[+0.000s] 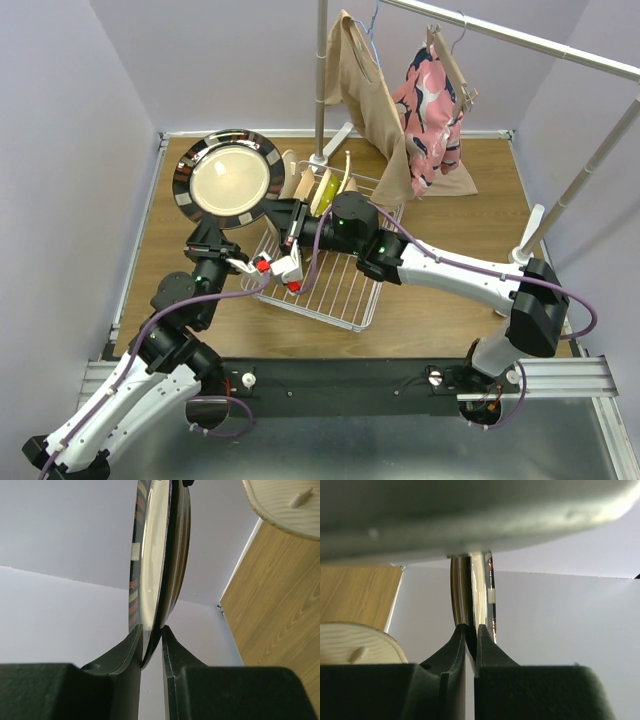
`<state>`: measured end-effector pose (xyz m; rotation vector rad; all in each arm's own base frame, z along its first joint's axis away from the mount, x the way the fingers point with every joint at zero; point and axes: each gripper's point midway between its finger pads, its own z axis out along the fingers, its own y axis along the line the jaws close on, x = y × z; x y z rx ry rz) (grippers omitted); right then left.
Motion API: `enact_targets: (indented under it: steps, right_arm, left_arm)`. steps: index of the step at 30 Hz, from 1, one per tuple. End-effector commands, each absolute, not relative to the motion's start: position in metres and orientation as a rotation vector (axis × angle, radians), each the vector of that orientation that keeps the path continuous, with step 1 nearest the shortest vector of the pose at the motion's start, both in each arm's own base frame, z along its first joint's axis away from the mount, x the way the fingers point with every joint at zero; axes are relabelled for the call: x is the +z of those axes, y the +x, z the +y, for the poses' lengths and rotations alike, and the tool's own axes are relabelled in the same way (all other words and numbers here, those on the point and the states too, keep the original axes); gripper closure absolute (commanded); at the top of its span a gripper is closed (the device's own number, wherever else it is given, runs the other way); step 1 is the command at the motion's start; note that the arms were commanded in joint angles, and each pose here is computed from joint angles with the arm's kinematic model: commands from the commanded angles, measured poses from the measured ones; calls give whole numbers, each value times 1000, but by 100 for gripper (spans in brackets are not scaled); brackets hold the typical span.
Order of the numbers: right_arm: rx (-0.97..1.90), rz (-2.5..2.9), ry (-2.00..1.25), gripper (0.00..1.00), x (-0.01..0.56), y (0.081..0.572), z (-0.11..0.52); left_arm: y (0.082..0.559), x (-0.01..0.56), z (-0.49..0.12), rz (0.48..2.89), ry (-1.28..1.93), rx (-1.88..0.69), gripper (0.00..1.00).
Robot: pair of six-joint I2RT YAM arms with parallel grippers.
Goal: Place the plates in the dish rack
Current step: Pass the plate from the right arm to the left
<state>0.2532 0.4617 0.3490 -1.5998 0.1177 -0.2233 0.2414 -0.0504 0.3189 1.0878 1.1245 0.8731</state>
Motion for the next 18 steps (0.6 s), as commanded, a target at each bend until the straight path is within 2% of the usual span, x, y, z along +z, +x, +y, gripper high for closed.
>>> enact_targets:
  steps: [1,5,6,10,18]
  right_arm:
    - [-254,-239,-1270,99,463,190,459]
    - [-254,-229,-1269,92,463,192,459]
    - [-256,-225,-1270,84,462,192,459]
    - [-270,-200,-1270,72,461,197,457]
    - [-275,-181,-1259,64,465,200,459]
  left_arm:
    - [249,302,-41,1240,1027,880,100]
    - [250,302,-40,1275,979,856,100]
    - [250,302,-40,1278,972,852,100]
    - [249,302,-38,1278,937,846,100]
    - [248,310,-33,1264,877,855,100]
